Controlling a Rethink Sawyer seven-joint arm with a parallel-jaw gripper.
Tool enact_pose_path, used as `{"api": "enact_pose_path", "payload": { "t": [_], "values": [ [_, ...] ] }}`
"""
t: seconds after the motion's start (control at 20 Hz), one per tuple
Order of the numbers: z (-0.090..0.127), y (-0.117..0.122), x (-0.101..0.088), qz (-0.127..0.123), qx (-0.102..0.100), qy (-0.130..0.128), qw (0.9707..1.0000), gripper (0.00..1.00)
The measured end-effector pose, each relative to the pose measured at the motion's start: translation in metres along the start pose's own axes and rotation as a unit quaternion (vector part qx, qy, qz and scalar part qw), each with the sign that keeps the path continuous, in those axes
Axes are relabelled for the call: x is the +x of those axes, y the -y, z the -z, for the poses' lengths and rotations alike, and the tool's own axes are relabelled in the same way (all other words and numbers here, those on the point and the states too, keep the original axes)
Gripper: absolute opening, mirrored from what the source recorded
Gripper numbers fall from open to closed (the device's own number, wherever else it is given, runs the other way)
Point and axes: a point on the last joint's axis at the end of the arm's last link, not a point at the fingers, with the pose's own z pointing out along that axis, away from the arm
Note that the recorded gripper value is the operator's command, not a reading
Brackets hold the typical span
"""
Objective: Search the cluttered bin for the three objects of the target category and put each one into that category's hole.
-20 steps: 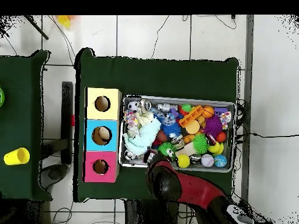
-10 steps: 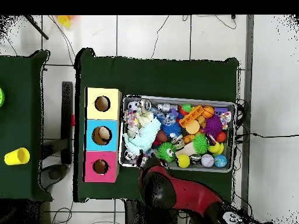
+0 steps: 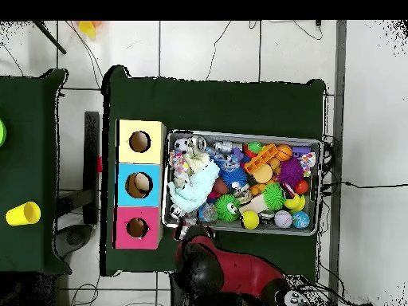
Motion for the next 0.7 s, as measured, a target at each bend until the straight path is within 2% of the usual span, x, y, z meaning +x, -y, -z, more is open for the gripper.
{"api": "enact_pose_path", "payload": {
  "t": [0.3, 0.7],
  "values": [
    [-0.028, -0.002, 0.034, -0.005, 0.003, -0.051, 0.9987, 1.00],
    [-0.042, 0.009, 0.056, -0.022, 0.012, -0.084, 0.9961, 1.00]
  ]
}}
